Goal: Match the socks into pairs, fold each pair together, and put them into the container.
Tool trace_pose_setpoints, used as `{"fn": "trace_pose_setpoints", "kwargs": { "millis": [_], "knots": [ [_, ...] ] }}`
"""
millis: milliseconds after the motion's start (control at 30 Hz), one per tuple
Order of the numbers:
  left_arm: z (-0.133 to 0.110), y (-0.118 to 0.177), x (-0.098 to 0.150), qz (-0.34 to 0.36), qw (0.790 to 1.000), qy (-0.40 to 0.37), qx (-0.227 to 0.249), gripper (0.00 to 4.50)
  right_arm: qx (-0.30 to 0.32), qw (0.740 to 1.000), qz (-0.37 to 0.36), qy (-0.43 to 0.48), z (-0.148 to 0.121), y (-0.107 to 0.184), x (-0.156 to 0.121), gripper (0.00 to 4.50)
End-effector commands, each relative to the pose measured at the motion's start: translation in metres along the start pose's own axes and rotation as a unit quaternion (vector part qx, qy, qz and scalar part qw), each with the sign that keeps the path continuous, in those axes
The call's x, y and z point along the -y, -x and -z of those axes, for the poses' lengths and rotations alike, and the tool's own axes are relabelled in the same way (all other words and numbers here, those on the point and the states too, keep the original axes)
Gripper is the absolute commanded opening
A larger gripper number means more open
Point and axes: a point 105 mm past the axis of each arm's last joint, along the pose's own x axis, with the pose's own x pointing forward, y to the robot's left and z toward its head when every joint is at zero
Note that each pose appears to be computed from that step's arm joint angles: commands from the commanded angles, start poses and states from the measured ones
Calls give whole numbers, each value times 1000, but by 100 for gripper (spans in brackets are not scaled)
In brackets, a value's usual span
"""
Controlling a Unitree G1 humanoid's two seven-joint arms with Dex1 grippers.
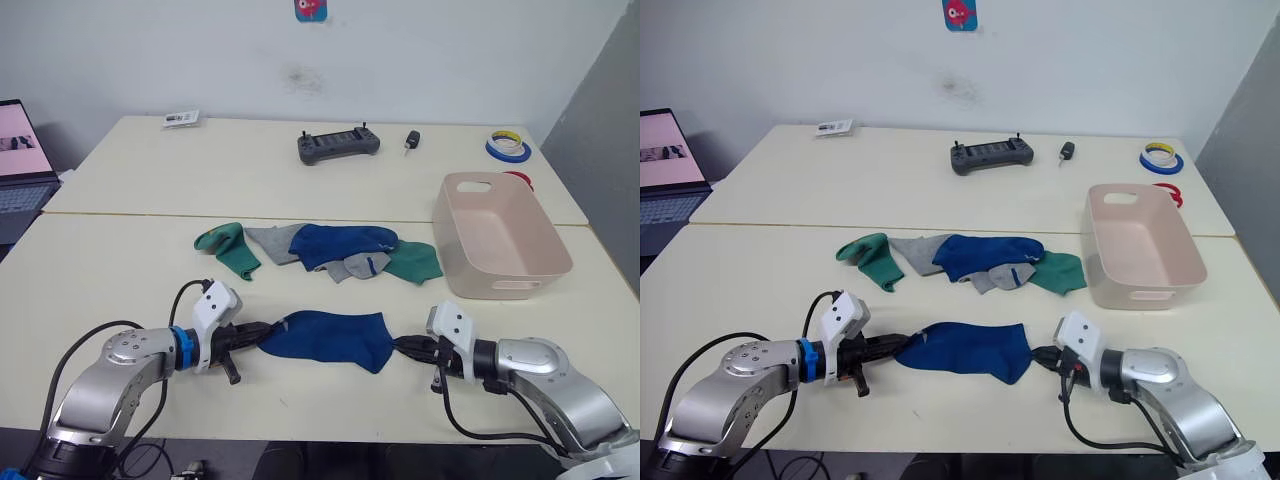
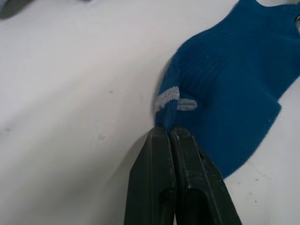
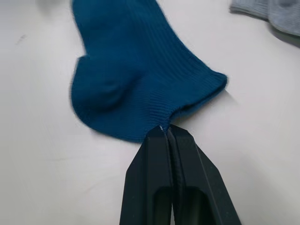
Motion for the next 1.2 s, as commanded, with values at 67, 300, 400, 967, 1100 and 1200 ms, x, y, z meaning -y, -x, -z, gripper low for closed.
{"fn": "trace_pose_setpoints", "kwargs": {
  "millis": [67, 300, 400, 967, 1100, 1200],
  "knots": [
    [-11, 11, 24, 48, 999, 10, 16, 0, 10, 999, -41, 2, -15, 14, -11, 4],
    [-13, 19, 45, 75, 995, 57, 24, 0, -14, 998, -62, -13, -14, 39, -13, 4],
    [-5, 22, 55, 97, 992, 81, 4, 0, -37, 997, -73, -17, -7, 47, -14, 4],
    [17, 10, 44, 53, 994, 94, -28, 0, -89, 994, -58, 17, 21, 39, -5, 4],
    [11, 7, 44, 43, 996, 73, -13, 0, -89, 994, -66, 6, 20, 39, -9, 4],
    [12, 5, 42, 39, 998, 56, -19, 0, -99, 993, -66, -5, 23, 41, -10, 4]
  ]
}}
